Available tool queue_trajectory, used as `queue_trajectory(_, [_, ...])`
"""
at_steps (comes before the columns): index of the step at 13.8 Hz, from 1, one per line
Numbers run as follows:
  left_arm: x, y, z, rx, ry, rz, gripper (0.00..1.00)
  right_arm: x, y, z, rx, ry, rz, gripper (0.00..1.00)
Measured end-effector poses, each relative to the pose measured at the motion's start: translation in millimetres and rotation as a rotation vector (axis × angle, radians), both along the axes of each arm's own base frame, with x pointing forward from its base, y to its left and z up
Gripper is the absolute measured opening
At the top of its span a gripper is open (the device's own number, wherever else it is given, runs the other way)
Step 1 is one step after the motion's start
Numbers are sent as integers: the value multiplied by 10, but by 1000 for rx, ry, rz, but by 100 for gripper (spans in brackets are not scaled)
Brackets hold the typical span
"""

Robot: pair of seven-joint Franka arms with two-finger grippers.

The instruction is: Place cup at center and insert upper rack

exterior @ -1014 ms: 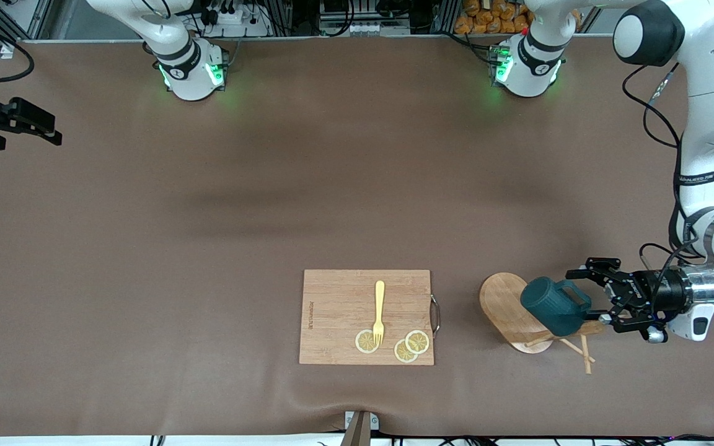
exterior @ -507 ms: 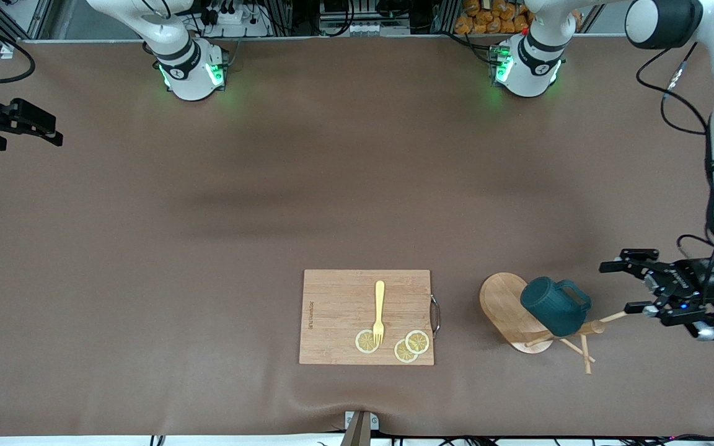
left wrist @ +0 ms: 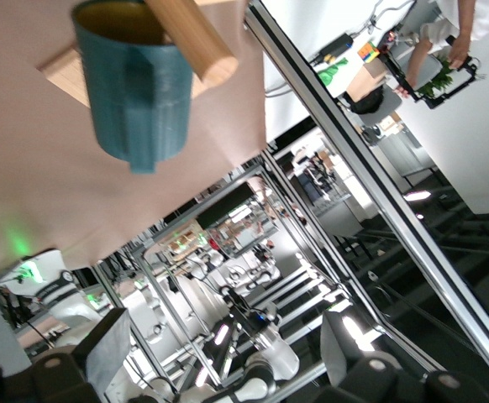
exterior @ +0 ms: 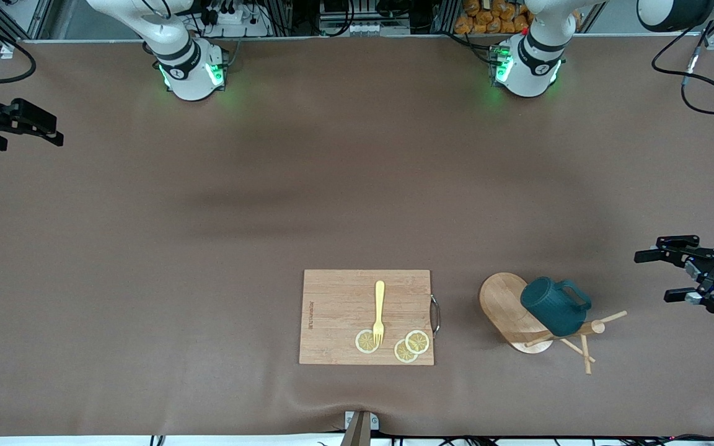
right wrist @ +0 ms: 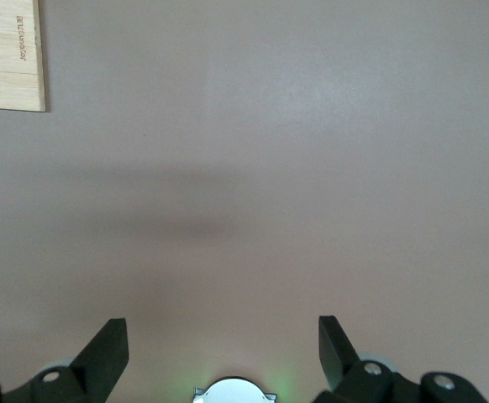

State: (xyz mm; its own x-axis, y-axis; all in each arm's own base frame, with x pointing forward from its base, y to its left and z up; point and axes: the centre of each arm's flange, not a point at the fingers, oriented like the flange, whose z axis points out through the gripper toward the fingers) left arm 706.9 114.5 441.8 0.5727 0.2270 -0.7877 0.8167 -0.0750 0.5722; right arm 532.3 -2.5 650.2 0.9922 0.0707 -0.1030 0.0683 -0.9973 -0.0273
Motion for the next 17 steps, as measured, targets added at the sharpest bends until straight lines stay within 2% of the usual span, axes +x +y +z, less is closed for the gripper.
queue_trajectory(3, [-71,-81,67,121,-15,-62,100,6,-2,-9,0,1,0,100])
queue_trajectory(6, [-199,-302,326,353,-31,-163,100,24,-18,-38,0,6,-4,100])
queue_trajectory(9, [-252,-737,693,548,-93,-223,100,76,-41,-40,-5,-21,-40,100])
queue_trajectory(11, [-264,-934,791,657,-122,-252,100,81,-45,-38,-6,-24,-51,100])
queue_trajectory(14, [-305,-1281,837,885,-151,-349,100,80,-79,-39,-6,-23,-60,100])
queue_trajectory(17, [-326,-1687,832,1028,-186,-434,100,60,-101,-52,-6,-6,-67,100])
